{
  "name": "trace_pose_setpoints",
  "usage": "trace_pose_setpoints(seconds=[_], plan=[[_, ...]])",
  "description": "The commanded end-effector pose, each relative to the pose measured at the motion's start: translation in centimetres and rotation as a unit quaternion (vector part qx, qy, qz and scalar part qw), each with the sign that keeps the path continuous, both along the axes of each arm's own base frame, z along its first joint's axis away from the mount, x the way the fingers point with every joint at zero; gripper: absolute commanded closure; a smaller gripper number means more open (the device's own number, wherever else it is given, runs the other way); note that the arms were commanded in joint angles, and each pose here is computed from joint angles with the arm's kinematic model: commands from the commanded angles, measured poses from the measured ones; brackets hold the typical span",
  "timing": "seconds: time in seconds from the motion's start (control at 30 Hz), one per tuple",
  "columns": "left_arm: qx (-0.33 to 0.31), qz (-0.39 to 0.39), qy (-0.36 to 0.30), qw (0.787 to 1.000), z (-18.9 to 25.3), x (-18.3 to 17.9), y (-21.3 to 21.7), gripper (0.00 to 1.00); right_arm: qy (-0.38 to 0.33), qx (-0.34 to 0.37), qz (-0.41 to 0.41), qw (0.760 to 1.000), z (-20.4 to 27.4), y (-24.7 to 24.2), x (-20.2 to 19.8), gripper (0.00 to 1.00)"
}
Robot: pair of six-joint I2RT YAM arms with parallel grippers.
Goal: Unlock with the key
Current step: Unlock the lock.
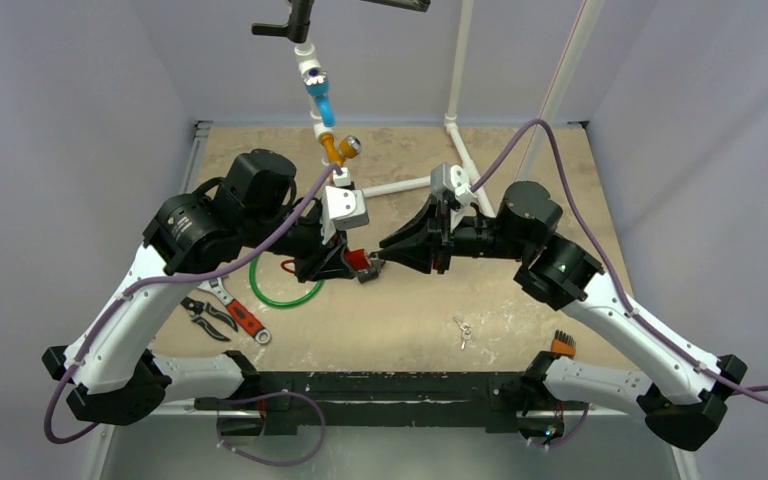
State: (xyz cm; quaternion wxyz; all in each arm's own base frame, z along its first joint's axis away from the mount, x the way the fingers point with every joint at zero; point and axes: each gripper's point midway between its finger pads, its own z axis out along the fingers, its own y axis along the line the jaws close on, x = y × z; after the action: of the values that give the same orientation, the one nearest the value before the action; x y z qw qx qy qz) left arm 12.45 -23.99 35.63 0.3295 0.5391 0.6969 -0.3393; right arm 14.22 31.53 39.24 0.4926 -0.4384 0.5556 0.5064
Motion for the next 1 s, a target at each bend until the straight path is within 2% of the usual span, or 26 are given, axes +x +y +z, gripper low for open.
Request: trace_pose_setpoints(seconds=[0.0, 0.3, 0.57, 0.7, 0.8, 0.97], plan=[[-0.028, -0.016, -0.02, 0.999, 1.3, -0.4, -0.1, 1.0, -0.042, 0.025, -0.018, 0.999, 3.2, -1.2, -0.2, 0.8], [-0.03, -0.016, -0.019, 0.999, 1.6, -0.5, -0.2, 1.0, -0.025, 0.017, 0.016, 0.999, 2.3, -0.1, -0.6, 0.83], [-0.034, -0.018, -0.02, 0.999, 1.8, -0.6, -0.2, 1.0, -0.016, 0.007, 0.025, 1.0, 1.6, 0.2, -0.7, 0.76], [-0.036, -0.019, -0.019, 0.999, 1.9, -0.7, -0.2, 1.0, -0.013, 0.007, 0.03, 0.999, 1.6, 0.5, -0.6, 0.85], [-0.036, -0.019, -0.02, 0.999, 1.9, -0.7, -0.2, 1.0, -0.009, 0.008, 0.037, 0.999, 1.5, 0.7, -0.7, 0.99], [-0.035, -0.02, -0.02, 0.999, 1.8, -0.7, -0.1, 1.0, -0.008, 0.013, 0.046, 0.999, 1.4, 0.7, -1.0, 1.0]])
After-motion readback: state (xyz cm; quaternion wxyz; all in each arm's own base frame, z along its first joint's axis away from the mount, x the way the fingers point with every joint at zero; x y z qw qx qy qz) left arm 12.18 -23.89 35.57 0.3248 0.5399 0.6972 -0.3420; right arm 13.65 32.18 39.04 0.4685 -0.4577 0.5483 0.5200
